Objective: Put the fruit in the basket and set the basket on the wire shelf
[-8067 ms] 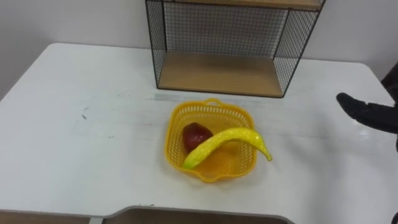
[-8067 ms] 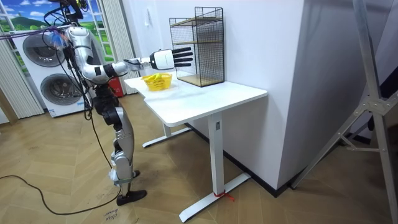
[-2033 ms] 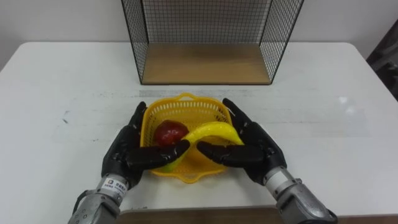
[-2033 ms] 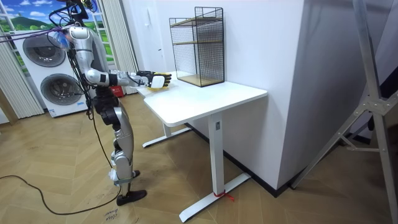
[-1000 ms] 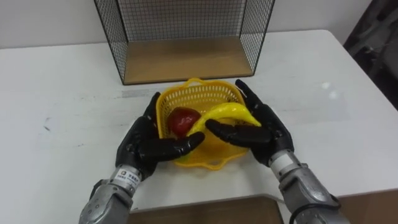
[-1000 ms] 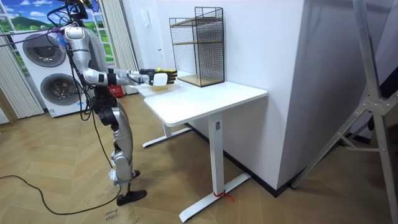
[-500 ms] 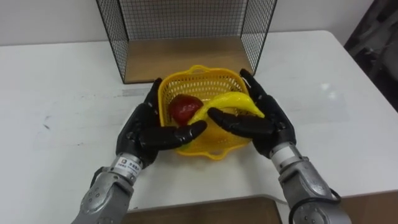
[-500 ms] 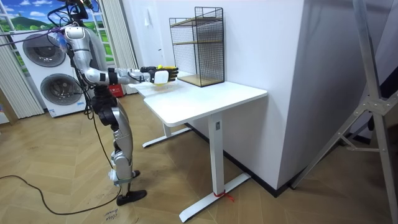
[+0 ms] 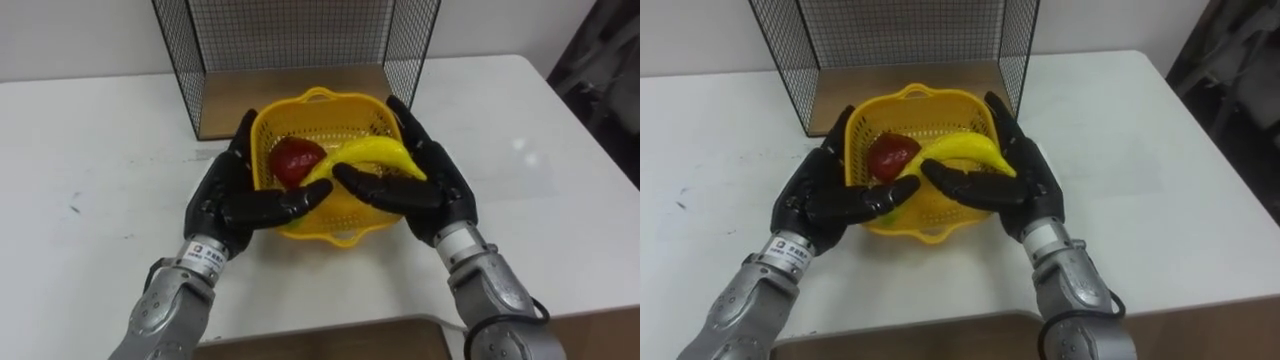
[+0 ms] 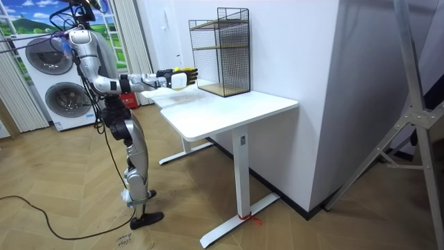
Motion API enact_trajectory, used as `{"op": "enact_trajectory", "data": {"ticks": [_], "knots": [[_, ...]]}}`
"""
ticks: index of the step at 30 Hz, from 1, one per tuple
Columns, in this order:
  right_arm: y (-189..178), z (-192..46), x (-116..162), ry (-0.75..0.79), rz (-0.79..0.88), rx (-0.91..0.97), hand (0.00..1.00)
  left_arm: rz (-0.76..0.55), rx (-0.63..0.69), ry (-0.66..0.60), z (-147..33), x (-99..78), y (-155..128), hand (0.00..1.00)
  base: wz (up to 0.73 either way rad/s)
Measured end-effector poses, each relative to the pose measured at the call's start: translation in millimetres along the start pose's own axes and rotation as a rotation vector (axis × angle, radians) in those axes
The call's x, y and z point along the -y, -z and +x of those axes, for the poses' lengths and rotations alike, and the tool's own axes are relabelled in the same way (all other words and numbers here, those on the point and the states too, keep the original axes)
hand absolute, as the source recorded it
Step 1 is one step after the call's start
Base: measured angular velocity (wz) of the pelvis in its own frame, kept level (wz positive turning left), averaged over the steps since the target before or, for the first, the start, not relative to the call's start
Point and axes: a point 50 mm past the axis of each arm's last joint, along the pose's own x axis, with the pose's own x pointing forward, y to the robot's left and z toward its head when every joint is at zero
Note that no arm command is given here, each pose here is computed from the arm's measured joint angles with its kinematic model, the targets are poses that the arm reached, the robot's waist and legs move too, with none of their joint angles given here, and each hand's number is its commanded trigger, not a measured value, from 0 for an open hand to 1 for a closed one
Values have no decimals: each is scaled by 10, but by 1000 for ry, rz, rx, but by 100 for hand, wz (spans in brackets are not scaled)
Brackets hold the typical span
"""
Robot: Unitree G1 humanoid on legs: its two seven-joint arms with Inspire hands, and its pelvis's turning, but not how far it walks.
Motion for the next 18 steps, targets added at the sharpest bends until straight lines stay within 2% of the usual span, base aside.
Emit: {"op": "enact_trajectory", "data": {"ticks": [18], "knots": [[42, -25, -7, -36, 14, -20, 0, -1, 17, -41, -11, -93, -58, 0, 1]]}}
